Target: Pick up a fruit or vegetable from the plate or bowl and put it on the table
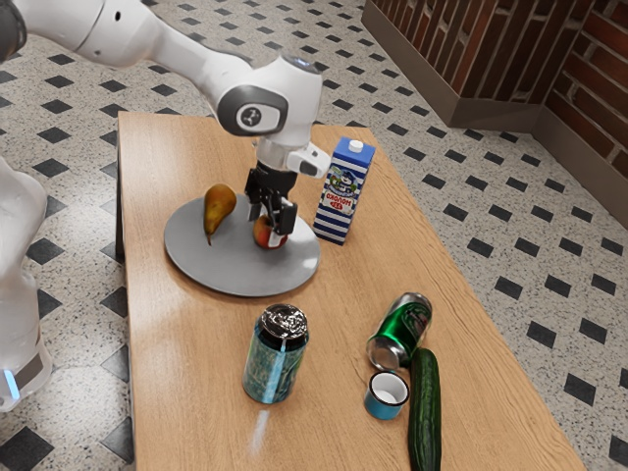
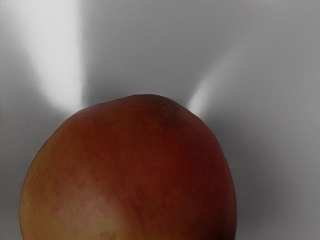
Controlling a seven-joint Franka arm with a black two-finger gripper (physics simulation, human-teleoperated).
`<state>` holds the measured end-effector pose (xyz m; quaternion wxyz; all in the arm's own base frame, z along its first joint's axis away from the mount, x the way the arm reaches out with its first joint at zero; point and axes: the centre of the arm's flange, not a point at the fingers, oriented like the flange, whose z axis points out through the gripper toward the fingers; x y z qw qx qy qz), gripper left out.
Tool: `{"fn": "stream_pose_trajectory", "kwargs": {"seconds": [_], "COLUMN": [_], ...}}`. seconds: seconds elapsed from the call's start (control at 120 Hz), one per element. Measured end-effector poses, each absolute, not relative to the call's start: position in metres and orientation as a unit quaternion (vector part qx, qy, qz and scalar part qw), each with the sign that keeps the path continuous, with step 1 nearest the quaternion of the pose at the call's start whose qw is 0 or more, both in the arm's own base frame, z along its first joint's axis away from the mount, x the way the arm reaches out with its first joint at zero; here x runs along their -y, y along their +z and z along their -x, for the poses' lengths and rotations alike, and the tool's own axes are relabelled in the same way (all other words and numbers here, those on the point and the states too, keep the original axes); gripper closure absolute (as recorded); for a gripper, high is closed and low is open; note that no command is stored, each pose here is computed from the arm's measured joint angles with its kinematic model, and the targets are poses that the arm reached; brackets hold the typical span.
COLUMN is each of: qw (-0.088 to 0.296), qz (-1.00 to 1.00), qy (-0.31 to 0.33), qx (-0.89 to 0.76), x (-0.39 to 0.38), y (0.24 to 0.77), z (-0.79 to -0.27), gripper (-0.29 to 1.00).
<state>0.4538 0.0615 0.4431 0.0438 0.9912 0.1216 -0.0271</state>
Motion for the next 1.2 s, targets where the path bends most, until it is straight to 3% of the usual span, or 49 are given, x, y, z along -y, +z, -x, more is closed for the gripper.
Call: {"fn": "stream_pose_trajectory", "kwargs": {"seconds": [0.75, 1.2], "qw": [0.026, 0.043], "qz": [-0.991, -0.989], "qy": [0.007, -0.017], "qx": [-0.128, -0.141], "x": [-0.071, -0.075], "y": [0.432, 0.439], "z": [-0.47, -0.466], "gripper": [0.03, 0.24]}}
